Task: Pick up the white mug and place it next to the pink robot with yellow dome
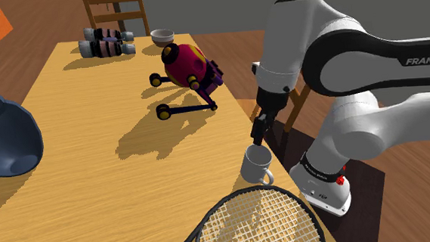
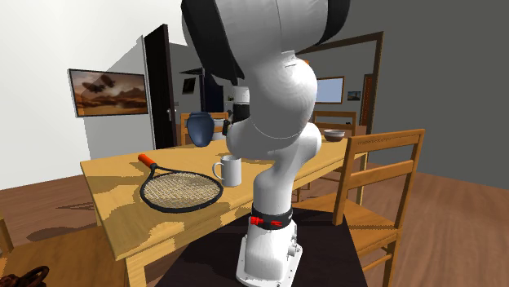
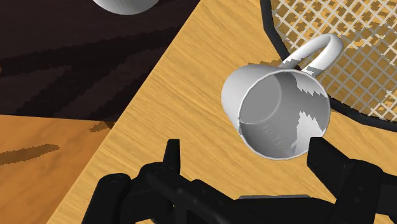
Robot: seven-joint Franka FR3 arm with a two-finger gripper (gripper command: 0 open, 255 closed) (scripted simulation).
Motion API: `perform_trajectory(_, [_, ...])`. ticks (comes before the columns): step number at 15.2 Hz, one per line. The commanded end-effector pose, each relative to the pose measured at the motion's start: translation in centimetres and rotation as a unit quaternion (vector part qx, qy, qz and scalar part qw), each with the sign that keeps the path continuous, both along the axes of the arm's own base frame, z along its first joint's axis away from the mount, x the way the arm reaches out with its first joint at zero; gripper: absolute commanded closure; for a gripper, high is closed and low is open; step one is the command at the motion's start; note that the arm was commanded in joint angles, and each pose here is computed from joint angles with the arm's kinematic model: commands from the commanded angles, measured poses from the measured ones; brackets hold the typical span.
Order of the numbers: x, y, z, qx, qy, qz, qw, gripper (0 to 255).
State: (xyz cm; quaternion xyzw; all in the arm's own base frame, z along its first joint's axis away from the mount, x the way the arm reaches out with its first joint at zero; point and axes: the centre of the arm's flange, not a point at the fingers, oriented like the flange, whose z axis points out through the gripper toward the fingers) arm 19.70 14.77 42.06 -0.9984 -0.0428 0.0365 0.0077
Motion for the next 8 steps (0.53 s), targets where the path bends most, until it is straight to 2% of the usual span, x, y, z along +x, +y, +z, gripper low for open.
perform_trajectory(1, [-0.9, 0.4, -1.0, -0.001, 0.000, 0.003, 1.0000, 0])
perform_trajectory(8, [-1.2, 0.5, -5.0, -0.001, 0.000, 0.003, 1.0000, 0])
